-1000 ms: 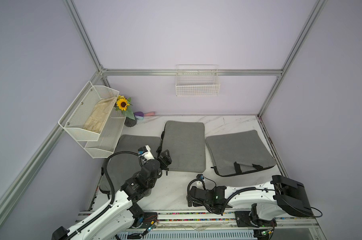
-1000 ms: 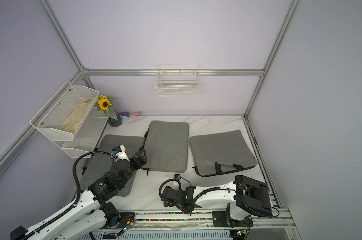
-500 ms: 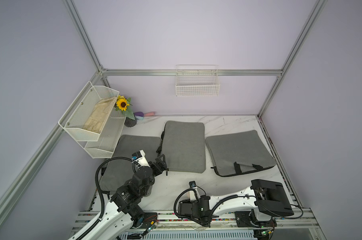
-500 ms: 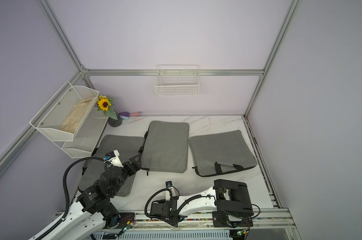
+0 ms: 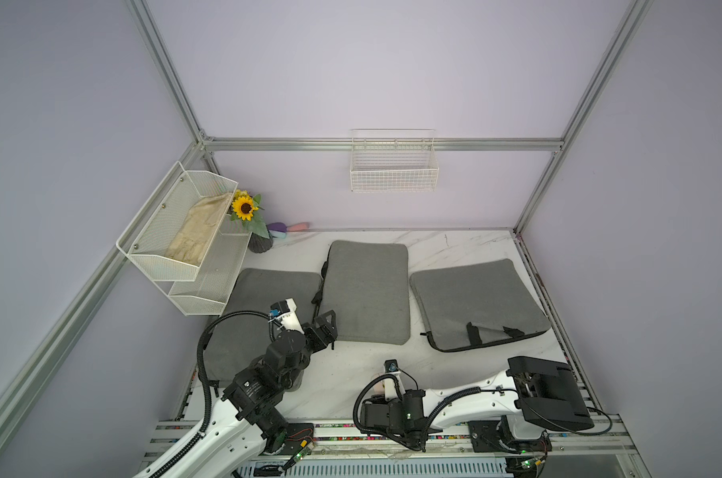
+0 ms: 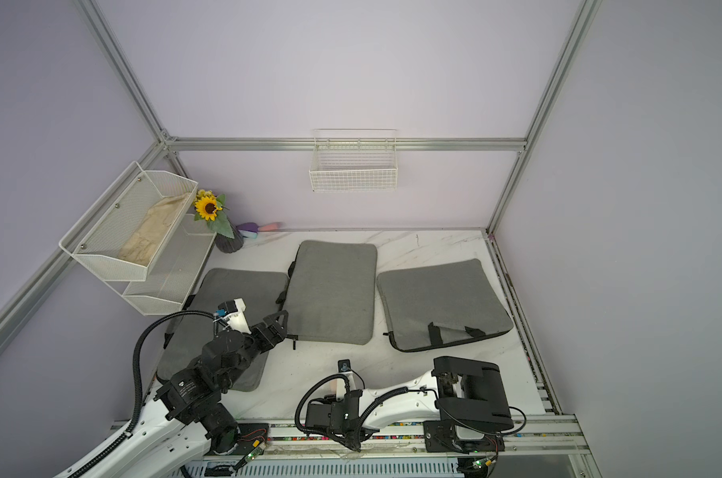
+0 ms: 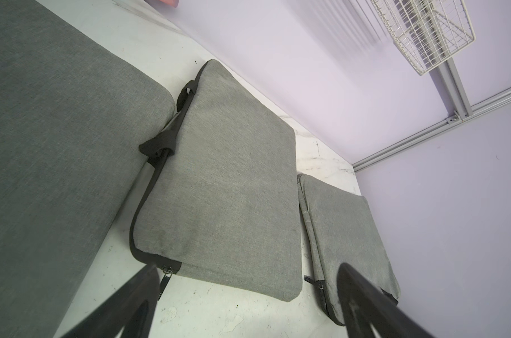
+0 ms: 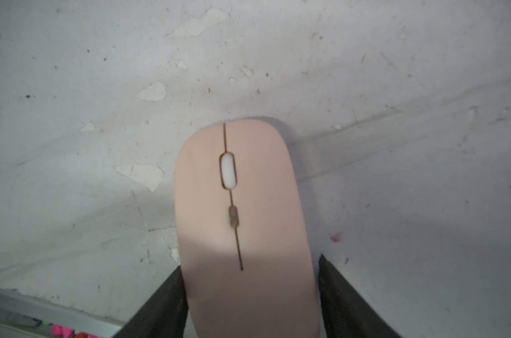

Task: Put the mouse into the laptop bag
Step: Pick up the mouse from the center of the board, then open the zippered laptop bag at the center of the board.

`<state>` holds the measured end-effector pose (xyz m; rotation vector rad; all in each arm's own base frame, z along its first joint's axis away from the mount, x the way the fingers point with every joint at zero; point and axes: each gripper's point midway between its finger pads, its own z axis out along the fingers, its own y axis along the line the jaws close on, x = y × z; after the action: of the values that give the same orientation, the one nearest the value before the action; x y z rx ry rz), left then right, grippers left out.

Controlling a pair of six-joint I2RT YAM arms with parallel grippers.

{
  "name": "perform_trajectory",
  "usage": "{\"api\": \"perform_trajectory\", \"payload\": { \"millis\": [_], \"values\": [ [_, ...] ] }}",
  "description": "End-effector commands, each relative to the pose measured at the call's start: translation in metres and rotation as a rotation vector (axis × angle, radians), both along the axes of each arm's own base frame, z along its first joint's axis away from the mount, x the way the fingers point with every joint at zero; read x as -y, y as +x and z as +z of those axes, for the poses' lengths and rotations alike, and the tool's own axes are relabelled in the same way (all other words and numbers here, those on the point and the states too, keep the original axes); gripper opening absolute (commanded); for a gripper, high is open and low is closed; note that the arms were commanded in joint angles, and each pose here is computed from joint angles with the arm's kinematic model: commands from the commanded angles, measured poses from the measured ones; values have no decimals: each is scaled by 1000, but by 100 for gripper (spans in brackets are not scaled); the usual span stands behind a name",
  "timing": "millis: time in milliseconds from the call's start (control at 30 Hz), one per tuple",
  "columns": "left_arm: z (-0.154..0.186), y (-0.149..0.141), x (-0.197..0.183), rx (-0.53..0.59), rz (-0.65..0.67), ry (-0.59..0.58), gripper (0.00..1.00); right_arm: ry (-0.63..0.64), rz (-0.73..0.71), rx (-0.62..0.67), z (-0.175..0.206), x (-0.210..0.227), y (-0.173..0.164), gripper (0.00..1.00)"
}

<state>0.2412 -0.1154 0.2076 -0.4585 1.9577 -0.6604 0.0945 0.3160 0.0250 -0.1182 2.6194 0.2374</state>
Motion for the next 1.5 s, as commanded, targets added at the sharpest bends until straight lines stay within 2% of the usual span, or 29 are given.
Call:
{"api": "perform_trajectory", "payload": {
  "millis": [0, 133, 300, 400, 533, 700, 800, 867, 1033, 1133, 1200, 1233, 1300, 1367, 1400, 1467],
  "values": [
    [-3, 1, 9, 11, -48, -6, 93, 33, -56, -36, -7, 10, -2, 68],
    [-3, 0, 15, -2, -82, -2, 93, 88, -68, -9, 12, 7, 10, 64],
    [-3, 1, 20, 5, -101, 2, 93, 133, -134, 43, 34, 24, 41, 62],
    [4, 2, 34, 25, -171, 0, 93, 224, -193, 86, 69, 46, 69, 62],
    [11, 10, 65, 46, -298, -7, 93, 344, -295, 202, 125, 101, 111, 61],
    [27, 31, 135, 121, -506, 25, 94, 384, -439, 320, 174, 169, 149, 59],
    [37, 50, 193, 115, -622, 134, 92, 342, -533, 358, 196, 207, 164, 59],
    [24, 55, 241, 85, -735, 242, 88, 327, -577, 385, 209, 230, 174, 59],
    [10, 57, 334, 175, -954, 366, 91, 351, -705, 467, 245, 288, 187, 60],
    [-6, 57, 379, 204, -1061, 405, 91, 389, -664, 411, 246, 291, 212, 60],
    [-17, 57, 402, 238, -1122, 429, 90, 377, -712, 366, 234, 311, 230, 48],
    [-21, 56, 411, 253, -1148, 437, 90, 357, -748, 383, 235, 325, 233, 48],
    [-34, 53, 430, 271, -1188, 461, 90, 283, -889, 450, 242, 367, 224, 58],
    [-51, 56, 447, 275, -1205, 518, 92, 257, -950, 489, 249, 394, 213, 63],
    [-62, 64, 454, 259, -1180, 566, 91, 261, -949, 487, 248, 402, 211, 63],
    [-83, 66, 466, 203, -1215, 614, 88, 292, -917, 437, 234, 412, 215, 62]
  ]
}}
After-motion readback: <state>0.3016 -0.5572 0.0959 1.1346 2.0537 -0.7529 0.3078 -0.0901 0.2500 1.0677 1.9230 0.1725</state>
